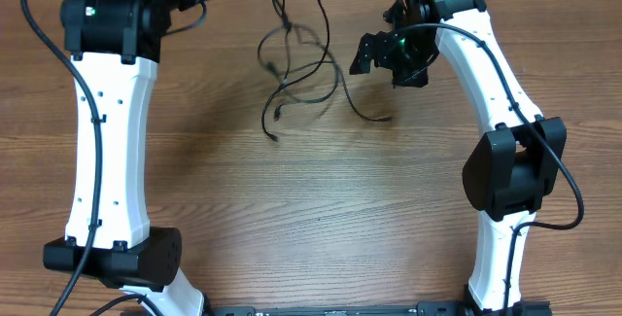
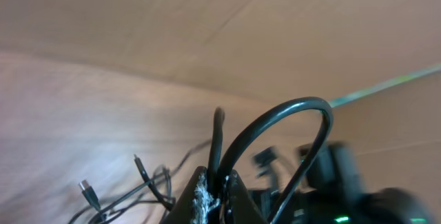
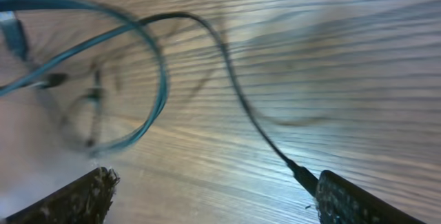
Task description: Untangle cables
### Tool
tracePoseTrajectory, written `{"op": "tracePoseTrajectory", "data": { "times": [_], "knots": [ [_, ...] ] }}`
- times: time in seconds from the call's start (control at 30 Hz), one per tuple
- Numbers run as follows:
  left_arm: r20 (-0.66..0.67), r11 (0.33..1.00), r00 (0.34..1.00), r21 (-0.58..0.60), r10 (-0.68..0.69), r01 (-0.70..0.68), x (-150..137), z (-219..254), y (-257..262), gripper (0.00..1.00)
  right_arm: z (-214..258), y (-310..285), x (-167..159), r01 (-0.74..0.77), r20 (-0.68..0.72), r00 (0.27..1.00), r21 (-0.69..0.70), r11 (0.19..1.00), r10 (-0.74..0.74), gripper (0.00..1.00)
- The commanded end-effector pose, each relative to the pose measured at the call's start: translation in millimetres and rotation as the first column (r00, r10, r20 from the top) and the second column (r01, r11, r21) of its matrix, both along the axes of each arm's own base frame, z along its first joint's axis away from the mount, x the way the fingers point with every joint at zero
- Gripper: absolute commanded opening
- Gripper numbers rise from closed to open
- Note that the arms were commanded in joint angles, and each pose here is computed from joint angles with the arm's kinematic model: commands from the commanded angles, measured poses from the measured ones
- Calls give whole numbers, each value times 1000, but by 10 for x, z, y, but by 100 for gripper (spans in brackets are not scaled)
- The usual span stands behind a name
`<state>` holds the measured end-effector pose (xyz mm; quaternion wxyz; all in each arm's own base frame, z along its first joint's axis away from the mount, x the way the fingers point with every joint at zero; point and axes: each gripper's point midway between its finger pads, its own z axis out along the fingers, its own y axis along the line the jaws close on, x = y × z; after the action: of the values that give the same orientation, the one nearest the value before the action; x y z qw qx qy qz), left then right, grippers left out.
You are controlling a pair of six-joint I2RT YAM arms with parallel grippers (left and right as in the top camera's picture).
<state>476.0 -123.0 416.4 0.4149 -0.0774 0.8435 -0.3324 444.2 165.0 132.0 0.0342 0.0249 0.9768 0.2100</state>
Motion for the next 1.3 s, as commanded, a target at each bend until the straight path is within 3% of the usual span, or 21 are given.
{"op": "tracePoseTrajectory", "data": {
  "times": [0.0, 0.07, 0.13, 0.2, 0.37, 0.47, 0.57, 0.6, 0.73, 0.87, 0.97, 1.13, 1.17, 1.23, 1.27],
  "knots": [
    [-10, 980, 998, 193, 61, -58, -92, -158, 28, 4, 294, 292, -28, -137, 76, 989, 189, 972, 124, 97],
    [-27, 944, 999, 330, 31, -21, -203, -311, -71, 9, 342, 349, 10, -148, 100, 987, 223, 964, 129, 100],
    [-8, 909, 1000, 417, -6, 9, -238, -342, -133, 22, 353, 358, 45, -152, 117, 985, 225, 962, 128, 100],
    [13, 883, 1000, 469, 3, -9, -244, -320, -117, 22, 355, 366, 49, -154, 120, 984, 225, 962, 129, 100],
    [47, 914, 997, 399, 66, -79, -200, -108, 73, 20, 346, 361, 15, -150, 104, 986, 224, 963, 130, 100],
    [-91, 909, 993, 416, 69, -25, -264, -466, 133, 34, 345, 390, 5, -153, 102, 986, 226, 962, 133, 100],
    [-232, 893, 970, 448, 75, 38, -296, -885, 145, 59, 337, 475, -27, -172, 104, 983, 224, 959, 152, 100],
    [-291, 881, 954, 466, 69, 79, -287, -1090, 138, 66, 299, 488, -61, -174, 93, 983, 199, 964, 158, 100],
    [-420, 873, 900, 477, 119, 107, -203, -1565, 287, 71, -25, -44, -262, 55, -73, 995, -175, 983, -69, 100],
    [-454, 901, 884, 421, 111, 103, -164, -1636, 383, 79, -188, -159, -605, 21, -213, 974, -244, 970, -75, 100],
    [-454, 903, 882, 421, 127, 86, -149, -1636, 467, 80, -434, -114, -742, 2, -272, 960, -234, 972, -67, 100],
    [-453, 903, 882, 422, 132, 82, -144, -1636, 500, 86, -748, 219, -856, -7, -321, 947, -56, 998, -11, 96],
    [-453, 903, 882, 422, 132, 81, -143, -1636, 503, 86, -773, 236, -840, -8, -312, 950, -50, 999, -8, 91],
    [-452, 903, 882, 422, 132, 81, -142, -1635, 502, 87, -769, 278, -780, -6, -288, 958, -31, 999, -3, 65],
    [-452, 903, 882, 422, 132, 81, -142, -1635, 502, 87, -751, 303, -745, -6, -275, 961, -18, 1000, 1, 34]
  ]
}}
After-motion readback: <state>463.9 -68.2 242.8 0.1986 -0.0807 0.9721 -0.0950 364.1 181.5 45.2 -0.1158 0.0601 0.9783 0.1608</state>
